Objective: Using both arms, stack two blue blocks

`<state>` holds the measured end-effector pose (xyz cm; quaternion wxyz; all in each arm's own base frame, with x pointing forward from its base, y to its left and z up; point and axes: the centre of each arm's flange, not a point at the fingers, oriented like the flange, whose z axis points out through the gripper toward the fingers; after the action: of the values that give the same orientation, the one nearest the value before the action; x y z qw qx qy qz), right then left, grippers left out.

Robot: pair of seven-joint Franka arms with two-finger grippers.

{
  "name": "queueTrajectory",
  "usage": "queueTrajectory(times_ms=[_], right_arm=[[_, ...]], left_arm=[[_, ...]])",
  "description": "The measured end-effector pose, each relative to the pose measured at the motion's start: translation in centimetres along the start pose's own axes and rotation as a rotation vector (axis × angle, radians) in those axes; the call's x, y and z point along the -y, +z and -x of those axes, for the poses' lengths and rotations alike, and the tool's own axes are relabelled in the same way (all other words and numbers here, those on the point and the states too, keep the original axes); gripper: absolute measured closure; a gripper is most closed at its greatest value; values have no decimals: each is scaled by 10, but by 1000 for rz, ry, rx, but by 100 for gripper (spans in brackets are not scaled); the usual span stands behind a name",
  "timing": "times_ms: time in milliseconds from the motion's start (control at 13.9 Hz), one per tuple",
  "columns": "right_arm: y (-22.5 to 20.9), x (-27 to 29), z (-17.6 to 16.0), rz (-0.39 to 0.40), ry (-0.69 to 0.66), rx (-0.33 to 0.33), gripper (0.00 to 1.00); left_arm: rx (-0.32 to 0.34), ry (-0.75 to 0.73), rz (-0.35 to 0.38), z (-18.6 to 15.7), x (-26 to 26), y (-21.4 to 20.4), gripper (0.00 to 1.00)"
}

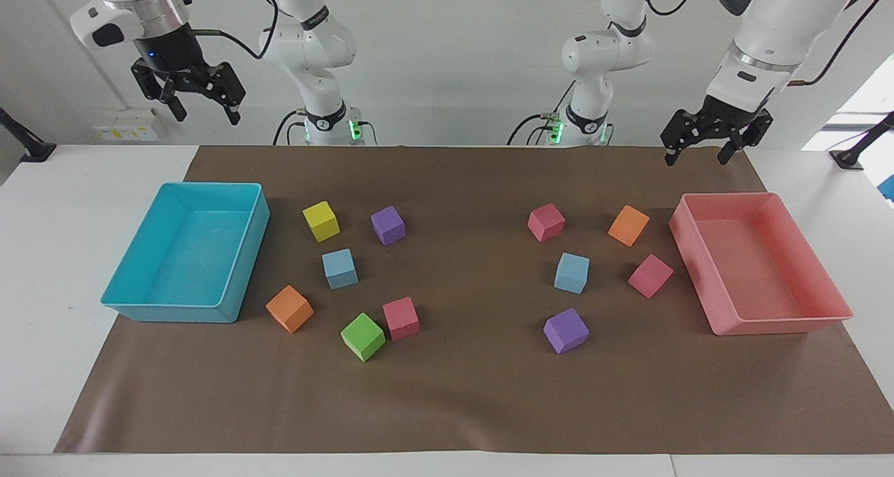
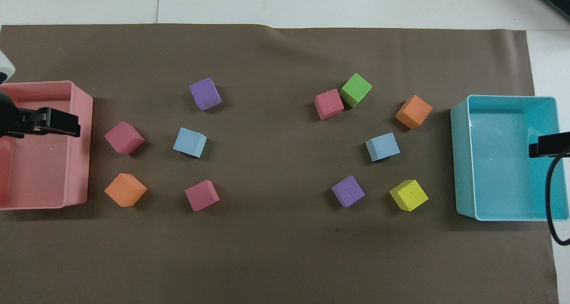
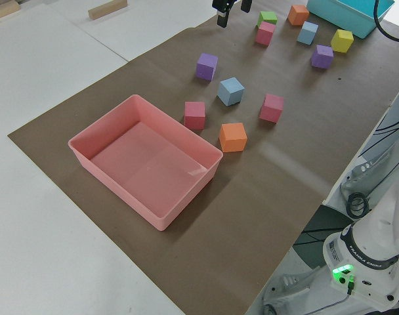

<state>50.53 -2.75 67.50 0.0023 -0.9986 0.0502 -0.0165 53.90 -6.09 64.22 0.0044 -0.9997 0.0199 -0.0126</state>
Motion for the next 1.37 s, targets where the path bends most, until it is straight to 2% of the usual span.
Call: queueTrajectory(times_ms=[144,433,866,1155,1371], right_arm=[[20,20,-7,0,-36,5,0],[66,78,-30,-5,-100,-37,0],[167,118,-57,2,-154,-7,0],[242,141,-61,6,-191,2,0],[282,144,-57,6,-196,-2,0]], left_arm=[[0,0,0,0,0,0,0],[0,0,0,0,0,0,0],[0,0,0,0,0,0,0],[0,0,0,0,0,0,0],[0,0,0,0,0,0,0]])
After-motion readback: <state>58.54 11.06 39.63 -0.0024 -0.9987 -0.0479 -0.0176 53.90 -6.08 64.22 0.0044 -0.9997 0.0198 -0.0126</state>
